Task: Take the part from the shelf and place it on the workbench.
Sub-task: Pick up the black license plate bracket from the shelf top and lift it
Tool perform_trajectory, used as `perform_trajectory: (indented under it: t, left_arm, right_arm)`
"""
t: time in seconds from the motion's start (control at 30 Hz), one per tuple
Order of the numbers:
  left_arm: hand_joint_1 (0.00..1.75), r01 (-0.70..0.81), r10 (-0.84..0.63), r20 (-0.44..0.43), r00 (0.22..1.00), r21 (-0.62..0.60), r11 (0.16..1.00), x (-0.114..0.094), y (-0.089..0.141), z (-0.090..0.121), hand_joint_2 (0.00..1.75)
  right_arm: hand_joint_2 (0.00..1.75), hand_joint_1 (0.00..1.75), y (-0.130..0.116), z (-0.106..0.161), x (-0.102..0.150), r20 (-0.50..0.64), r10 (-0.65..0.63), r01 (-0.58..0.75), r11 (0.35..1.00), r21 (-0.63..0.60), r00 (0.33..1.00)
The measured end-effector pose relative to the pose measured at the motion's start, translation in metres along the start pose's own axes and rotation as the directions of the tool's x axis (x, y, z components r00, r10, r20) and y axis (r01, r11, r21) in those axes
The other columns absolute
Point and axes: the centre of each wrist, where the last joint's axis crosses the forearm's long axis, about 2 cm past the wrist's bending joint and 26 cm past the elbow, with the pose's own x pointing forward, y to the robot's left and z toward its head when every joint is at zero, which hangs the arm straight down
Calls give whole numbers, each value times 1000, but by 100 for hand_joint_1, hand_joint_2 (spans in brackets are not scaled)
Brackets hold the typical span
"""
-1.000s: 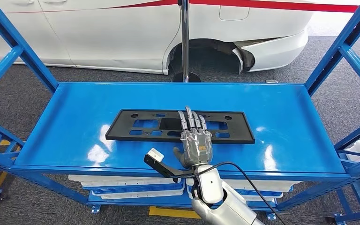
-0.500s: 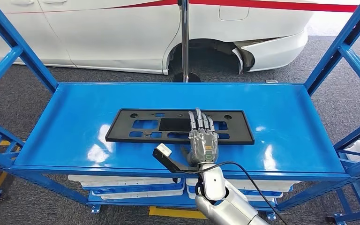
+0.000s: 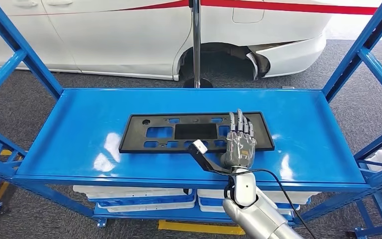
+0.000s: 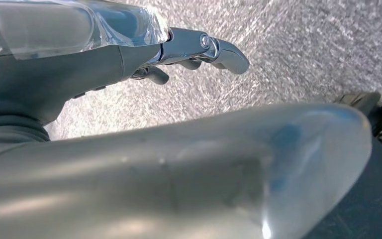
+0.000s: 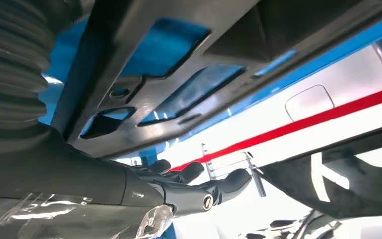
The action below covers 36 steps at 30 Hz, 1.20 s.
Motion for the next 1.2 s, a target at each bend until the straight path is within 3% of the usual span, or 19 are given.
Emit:
perform_trajectory:
  t: [0.03, 0.73, 0.93, 1.07, 1.2]
  left_arm:
    - [0, 3, -3, 1, 1000, 3, 1000, 0, 0, 0, 0]
    - [0, 19, -19, 8, 1000, 18, 1000, 1, 2, 0, 0]
    - [0, 22, -22, 14, 1000, 43, 999, 1, 2, 0, 0]
    - [0, 0, -5, 58, 998, 83, 997, 0, 3, 0, 175]
    - [0, -91, 69, 172, 983, 122, 988, -2, 4, 0, 175]
  right_arm:
    - [175, 175, 1, 1, -2, -4, -8, 8, 1000, 2, 1000]
    - [175, 175, 9, 9, -14, 9, -76, 76, 997, -11, 997]
    - [175, 175, 2, 4, -14, 9, -233, 233, 972, -11, 972]
    - [175, 175, -16, -5, -8, 18, -466, 466, 883, -55, 885]
    - [175, 175, -43, -3, 4, 78, -674, 677, 723, -139, 735]
